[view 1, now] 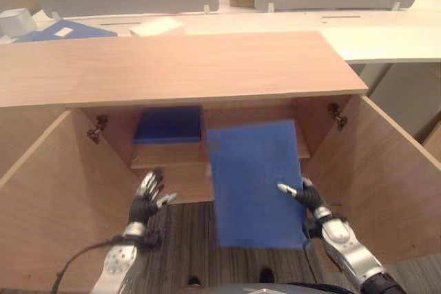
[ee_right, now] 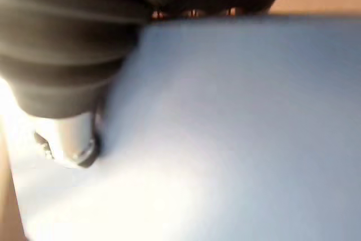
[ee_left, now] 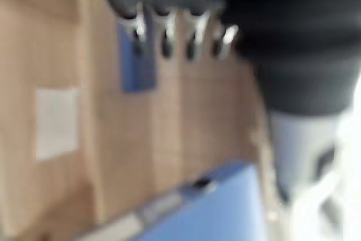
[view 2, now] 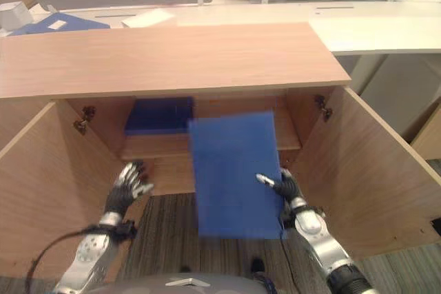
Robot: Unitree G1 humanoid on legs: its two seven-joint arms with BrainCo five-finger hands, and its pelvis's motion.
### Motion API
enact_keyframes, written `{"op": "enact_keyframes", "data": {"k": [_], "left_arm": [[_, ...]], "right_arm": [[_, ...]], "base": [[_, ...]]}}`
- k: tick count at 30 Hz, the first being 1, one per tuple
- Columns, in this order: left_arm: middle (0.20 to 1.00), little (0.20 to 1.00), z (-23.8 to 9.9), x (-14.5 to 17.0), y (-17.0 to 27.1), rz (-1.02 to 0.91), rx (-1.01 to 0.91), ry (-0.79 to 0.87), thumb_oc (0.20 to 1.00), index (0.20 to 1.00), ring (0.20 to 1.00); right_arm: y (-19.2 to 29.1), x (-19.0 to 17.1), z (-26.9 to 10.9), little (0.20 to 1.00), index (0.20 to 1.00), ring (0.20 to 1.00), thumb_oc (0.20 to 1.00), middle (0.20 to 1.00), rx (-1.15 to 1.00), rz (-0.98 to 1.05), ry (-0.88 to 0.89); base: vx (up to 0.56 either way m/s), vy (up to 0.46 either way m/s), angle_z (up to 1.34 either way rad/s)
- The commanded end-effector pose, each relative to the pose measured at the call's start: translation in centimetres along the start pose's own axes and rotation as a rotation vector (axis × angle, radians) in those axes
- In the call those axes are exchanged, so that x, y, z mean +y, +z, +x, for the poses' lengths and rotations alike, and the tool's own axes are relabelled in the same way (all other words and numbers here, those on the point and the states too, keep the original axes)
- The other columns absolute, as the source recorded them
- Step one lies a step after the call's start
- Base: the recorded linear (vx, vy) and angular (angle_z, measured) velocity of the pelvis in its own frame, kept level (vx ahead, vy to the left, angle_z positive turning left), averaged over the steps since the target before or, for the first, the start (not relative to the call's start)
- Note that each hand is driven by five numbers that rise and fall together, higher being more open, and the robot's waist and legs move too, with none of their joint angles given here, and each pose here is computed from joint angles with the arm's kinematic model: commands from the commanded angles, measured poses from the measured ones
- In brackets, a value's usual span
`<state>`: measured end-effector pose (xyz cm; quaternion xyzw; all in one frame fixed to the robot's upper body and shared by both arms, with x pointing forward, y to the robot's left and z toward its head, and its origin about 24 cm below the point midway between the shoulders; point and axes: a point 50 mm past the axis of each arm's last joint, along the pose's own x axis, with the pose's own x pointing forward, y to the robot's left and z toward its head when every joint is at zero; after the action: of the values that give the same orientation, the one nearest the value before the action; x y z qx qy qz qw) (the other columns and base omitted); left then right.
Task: Put the empty folder in the office cabinet
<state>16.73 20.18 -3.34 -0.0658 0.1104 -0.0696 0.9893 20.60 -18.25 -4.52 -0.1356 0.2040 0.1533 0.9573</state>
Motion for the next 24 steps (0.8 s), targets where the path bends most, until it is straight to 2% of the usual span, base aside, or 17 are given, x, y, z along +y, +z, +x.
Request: {"op": "enact_keyframes", "data": {"k": [1,4,5,6,8,11,12,14,17,24], "left_arm": [[1.000,1.000,1.6,0.9,2.1,0.028,-0.082,0.035,1.000,1.000,1.000],[1.000,1.000,0.9,1.8,-0.1,0.018,0.024,0.112,1.000,1.000,1.000],[1.000,1.000,0.2,2.3,-1.9,0.031,0.110,0.155,1.000,1.000,1.000],[1.000,1.000,-2.4,2.8,-6.3,0.004,0.292,0.203,1.000,1.000,1.000],[1.000,1.000,-2.5,2.8,-6.4,0.003,0.298,0.204,1.000,1.000,1.000],[1.000,1.000,-6.7,2.4,-12.3,-0.137,0.647,0.276,1.000,1.000,1.000],[1.000,1.000,-7.0,2.3,-12.7,-0.148,0.686,0.284,1.000,1.000,1.000],[1.000,1.000,-9.2,2.2,-14.9,-0.194,0.890,0.340,1.000,1.000,1.000],[1.000,1.000,-9.1,2.3,-15.2,-0.209,0.943,0.314,1.000,1.000,1.000],[1.000,1.000,-7.5,3.3,-14.3,-0.153,0.905,0.285,1.000,1.000,1.000]], "right_arm": [[4.0,-1.2,1.3,0.200,0.200,0.200,0.200,0.200,-0.170,-0.114,-0.005],[1.8,-1.2,1.0,0.200,0.200,0.200,0.200,0.200,-0.085,-0.123,-0.014],[0.3,-1.2,0.8,0.200,0.200,0.200,0.200,0.200,-0.027,-0.115,-0.020],[-2.6,-0.9,0.0,0.200,0.200,0.200,0.200,0.200,0.066,-0.086,-0.022],[-2.7,-0.9,0.0,0.200,0.200,0.200,0.200,0.200,0.070,-0.084,-0.023],[-4.5,-0.7,-0.4,0.200,0.200,0.200,0.200,0.200,0.137,-0.066,-0.043],[-4.5,-0.7,-0.4,0.200,0.200,0.200,0.200,0.200,0.140,-0.065,-0.043],[-4.7,-0.6,0.0,0.200,0.200,0.200,0.200,0.200,0.157,-0.058,-0.033],[-4.2,-0.5,0.8,0.200,0.200,0.200,0.200,0.200,0.160,-0.034,-0.017],[-3.5,-0.4,1.5,0.200,0.200,0.200,0.200,0.200,0.142,0.008,-0.033]], "base": [[-0.04,0.000,0.05],[-0.01,-0.001,0.05],[0.00,0.000,0.00],[0.00,0.000,0.00],[0.00,0.018,0.00],[0.00,0.086,0.03],[0.00,0.103,0.04],[0.00,0.134,0.04],[-0.01,0.192,-0.01],[-0.06,0.162,-0.04]]}}
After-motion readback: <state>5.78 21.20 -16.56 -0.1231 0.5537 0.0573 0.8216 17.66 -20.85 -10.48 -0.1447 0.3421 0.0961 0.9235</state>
